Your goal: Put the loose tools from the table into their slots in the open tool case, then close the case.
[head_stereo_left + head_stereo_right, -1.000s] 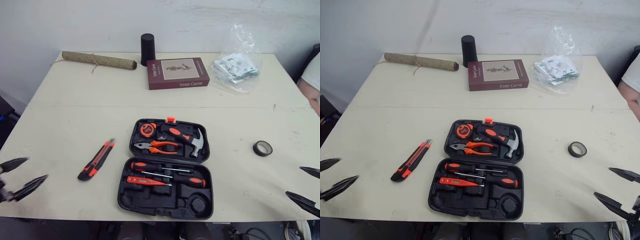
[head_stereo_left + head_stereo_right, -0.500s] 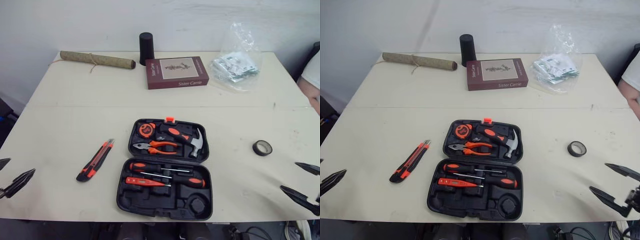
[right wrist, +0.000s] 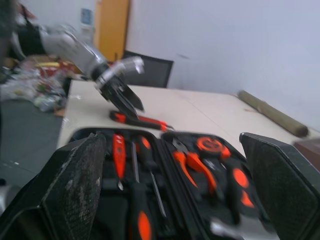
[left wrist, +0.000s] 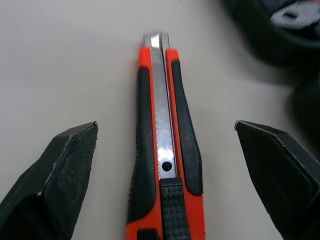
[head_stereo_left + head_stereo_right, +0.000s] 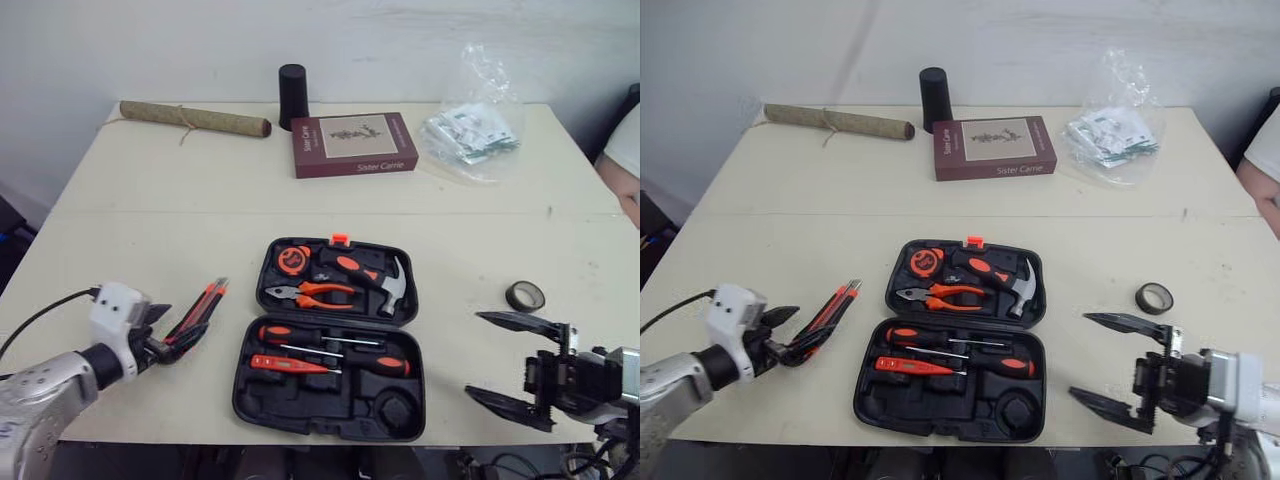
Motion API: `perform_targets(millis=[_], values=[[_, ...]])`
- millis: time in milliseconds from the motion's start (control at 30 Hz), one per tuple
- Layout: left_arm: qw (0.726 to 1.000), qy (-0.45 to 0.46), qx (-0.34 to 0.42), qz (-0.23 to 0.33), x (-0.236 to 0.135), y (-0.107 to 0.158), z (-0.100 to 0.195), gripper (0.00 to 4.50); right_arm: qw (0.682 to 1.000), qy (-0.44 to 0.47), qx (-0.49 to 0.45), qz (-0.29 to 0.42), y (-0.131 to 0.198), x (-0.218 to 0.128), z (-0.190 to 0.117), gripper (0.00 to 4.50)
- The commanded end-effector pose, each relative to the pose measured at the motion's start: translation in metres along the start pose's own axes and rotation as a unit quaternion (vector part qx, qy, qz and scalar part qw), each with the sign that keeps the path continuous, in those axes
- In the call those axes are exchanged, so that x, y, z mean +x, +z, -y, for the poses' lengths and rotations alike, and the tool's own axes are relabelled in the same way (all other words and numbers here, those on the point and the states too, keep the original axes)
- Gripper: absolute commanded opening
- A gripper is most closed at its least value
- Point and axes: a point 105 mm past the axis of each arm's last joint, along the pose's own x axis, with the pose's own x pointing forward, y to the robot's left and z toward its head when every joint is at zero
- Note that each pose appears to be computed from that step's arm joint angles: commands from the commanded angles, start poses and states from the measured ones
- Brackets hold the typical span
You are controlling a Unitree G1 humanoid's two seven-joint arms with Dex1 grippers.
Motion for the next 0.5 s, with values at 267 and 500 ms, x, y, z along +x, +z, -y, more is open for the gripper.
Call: perform_targets(millis=[267, 500], values=[[0.996, -0.036, -0.015, -0.083, 0.029, -0.030, 0.014, 3.92, 1.000, 0.015, -0.015, 0.011, 0.003, 0.011, 0.000, 4.50], [0.992, -0.051, -0.021, -0.115, 0.020, -0.046, 0.020, 1.53, 1.000, -0.008, -0.022, -0.020, -0.003, -0.002, 0.003, 4.50]])
